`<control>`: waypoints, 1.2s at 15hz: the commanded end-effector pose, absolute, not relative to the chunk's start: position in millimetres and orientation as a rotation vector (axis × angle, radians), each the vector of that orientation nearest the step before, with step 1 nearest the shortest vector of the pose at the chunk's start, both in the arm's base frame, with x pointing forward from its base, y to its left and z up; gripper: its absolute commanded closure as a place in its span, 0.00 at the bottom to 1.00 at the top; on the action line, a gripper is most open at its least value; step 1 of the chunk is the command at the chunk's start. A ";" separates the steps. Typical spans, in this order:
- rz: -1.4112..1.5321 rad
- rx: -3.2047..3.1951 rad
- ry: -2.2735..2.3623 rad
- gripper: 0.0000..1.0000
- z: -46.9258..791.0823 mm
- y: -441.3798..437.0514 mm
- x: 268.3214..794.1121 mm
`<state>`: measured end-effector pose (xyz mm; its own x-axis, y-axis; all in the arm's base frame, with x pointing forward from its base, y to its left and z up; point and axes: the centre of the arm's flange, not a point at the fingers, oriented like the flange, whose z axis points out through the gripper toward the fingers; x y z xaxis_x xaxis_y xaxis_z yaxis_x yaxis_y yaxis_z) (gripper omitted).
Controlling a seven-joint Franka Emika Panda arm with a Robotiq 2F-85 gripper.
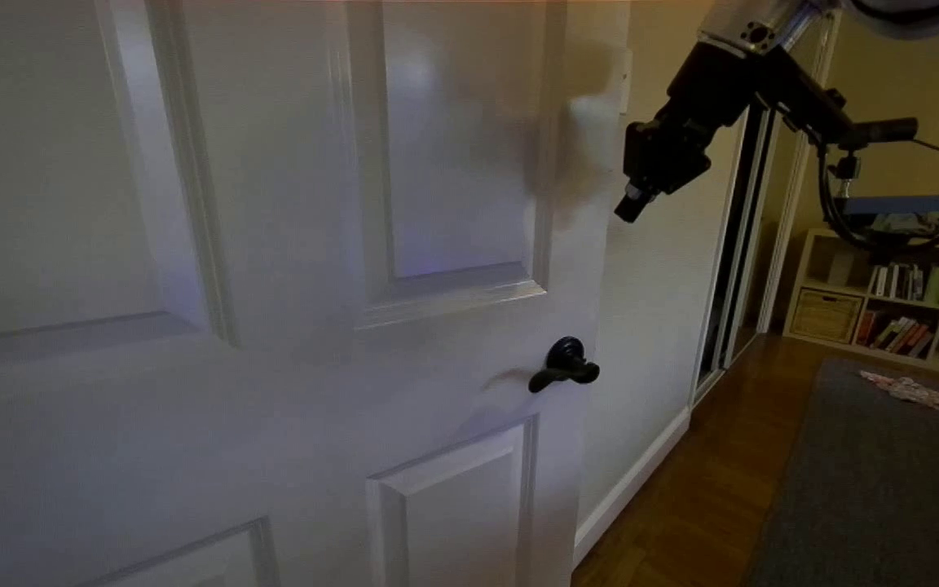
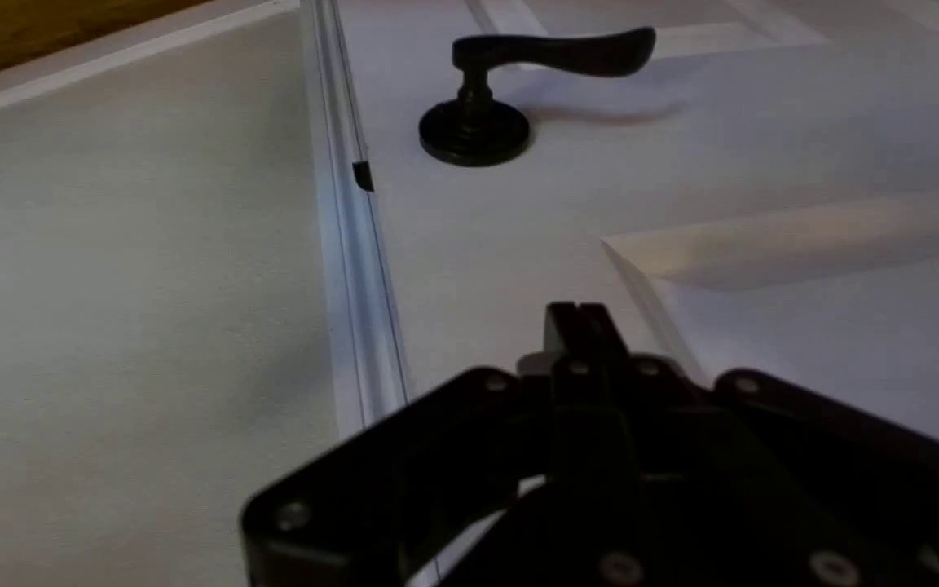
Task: Close the door
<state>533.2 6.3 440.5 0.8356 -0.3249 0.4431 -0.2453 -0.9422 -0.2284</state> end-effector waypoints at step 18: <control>-0.881 -2.788 0.367 0.97 451.5 -26.3 630.5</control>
<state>607.8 -10.2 452.6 0.8114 -0.2920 0.5064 -0.1860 -0.9502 -0.2499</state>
